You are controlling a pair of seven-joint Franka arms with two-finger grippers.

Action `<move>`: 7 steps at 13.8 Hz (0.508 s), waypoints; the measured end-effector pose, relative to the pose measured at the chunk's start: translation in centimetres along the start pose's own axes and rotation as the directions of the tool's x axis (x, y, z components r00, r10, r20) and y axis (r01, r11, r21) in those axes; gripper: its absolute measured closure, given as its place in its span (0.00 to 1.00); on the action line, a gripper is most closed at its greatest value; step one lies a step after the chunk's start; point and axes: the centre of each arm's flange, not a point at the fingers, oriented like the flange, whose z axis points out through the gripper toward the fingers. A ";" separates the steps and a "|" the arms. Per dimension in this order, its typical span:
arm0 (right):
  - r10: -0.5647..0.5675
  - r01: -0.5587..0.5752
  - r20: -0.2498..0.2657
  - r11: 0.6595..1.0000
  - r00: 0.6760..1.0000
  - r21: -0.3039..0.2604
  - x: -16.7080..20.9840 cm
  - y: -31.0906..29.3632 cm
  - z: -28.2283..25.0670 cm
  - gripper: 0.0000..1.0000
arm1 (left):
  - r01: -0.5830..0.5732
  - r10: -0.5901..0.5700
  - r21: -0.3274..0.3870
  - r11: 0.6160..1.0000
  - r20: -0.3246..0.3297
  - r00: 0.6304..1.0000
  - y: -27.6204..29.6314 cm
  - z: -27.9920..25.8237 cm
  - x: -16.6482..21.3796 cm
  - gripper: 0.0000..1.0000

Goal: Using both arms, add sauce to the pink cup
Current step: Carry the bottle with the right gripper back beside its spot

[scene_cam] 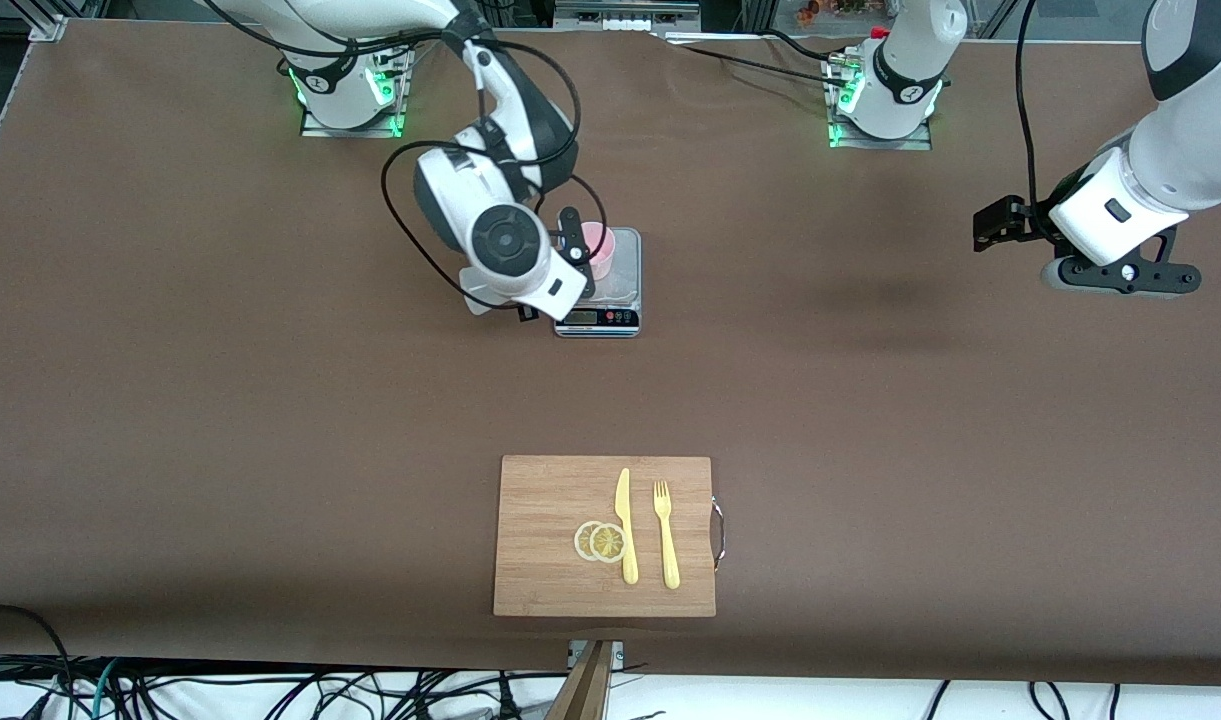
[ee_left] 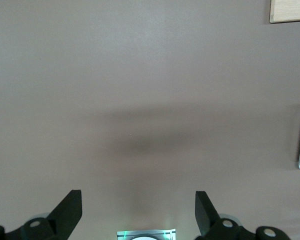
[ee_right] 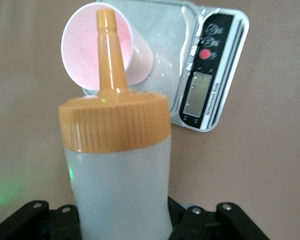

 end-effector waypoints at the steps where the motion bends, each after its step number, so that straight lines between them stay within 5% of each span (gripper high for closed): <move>1: -0.006 0.006 -0.033 1.000 0.999 -0.001 -1.3 0.6 -0.3 0.73 | 0.000 0.000 0.000 1.000 0.000 1.000 0.0 0.0 0.0 0.00; 7: -0.067 0.063 -0.286 0.998 0.956 -0.025 -12.9 4.1 -2.1 0.73 | 0.000 0.000 0.000 1.000 0.003 1.000 0.0 0.0 0.0 0.00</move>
